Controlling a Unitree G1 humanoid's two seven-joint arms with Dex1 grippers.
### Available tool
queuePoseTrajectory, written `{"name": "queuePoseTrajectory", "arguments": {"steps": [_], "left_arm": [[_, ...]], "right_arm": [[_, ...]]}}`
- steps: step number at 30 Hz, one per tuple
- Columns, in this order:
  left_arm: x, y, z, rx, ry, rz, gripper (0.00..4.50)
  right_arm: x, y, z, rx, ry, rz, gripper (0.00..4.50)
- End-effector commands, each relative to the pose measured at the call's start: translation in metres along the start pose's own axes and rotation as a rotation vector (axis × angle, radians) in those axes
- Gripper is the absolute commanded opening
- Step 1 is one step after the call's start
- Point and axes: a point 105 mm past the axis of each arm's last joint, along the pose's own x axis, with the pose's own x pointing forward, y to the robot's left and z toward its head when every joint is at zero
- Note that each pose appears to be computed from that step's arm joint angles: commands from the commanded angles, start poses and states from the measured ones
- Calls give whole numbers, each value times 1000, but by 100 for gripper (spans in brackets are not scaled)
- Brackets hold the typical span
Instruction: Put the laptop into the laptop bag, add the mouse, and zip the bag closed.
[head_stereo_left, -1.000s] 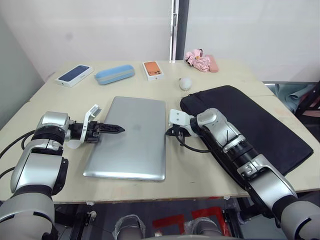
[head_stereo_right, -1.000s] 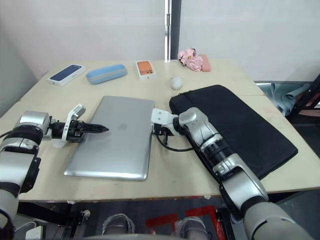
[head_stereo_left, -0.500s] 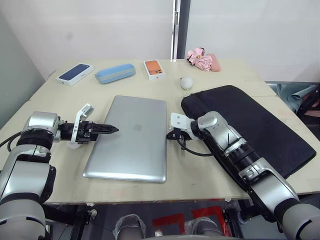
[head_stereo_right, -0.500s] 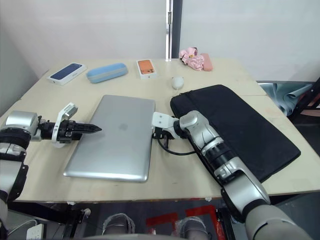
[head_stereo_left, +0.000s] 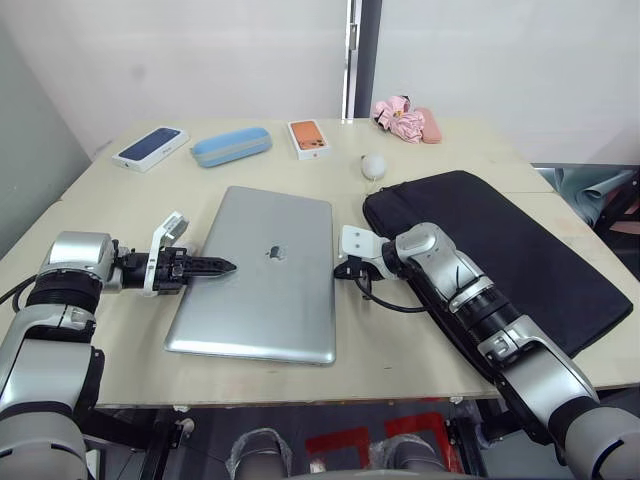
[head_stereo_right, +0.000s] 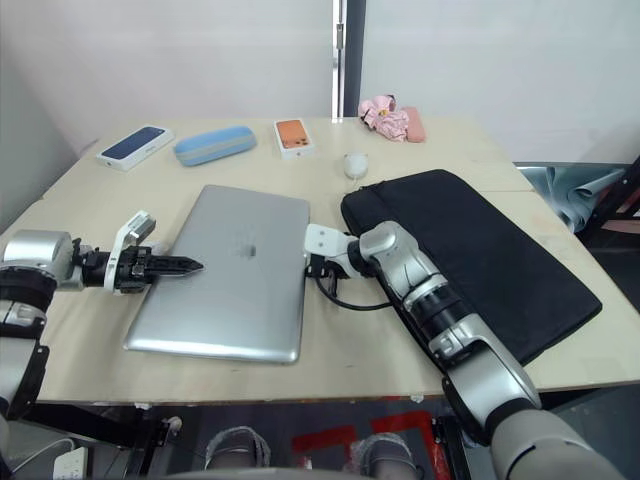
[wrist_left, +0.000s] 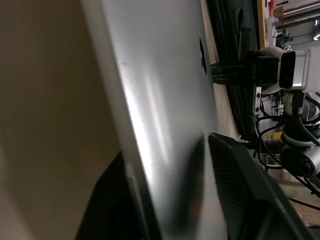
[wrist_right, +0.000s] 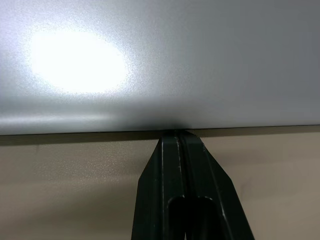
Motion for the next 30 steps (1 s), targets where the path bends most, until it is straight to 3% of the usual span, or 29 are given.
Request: {"name": "queuePoseTrajectory", "arguments": {"steps": [1, 4, 13, 17, 22, 23, 26, 30], "left_arm": [[-6, -20, 8, 48, -28, -35, 54], [-6, -28, 4, 33, -36, -61, 34], [-9, -52, -13, 19, -102, -126, 31], [-9, -65, -25, 61, -140, -188, 31], [11, -69, -42, 110, -251, -178, 31], [17, -69, -45, 104, -266, -178, 31], [30, -77, -50, 76, -304, -242, 31], [46, -80, -53, -24, -367, -266, 31]], "right_arm": [[-2, 2, 8, -14, -44, -7, 0], [-5, 2, 7, 3, -52, -15, 0], [-31, -9, 3, 57, -98, -103, 0], [-52, -17, 4, 92, -147, -164, 0], [-99, -30, 18, 107, -307, -318, 0], [-110, -31, 17, 104, -311, -342, 41], [-138, -29, 13, 106, -306, -386, 107], [-175, -20, 5, 135, -266, -405, 262]]}}
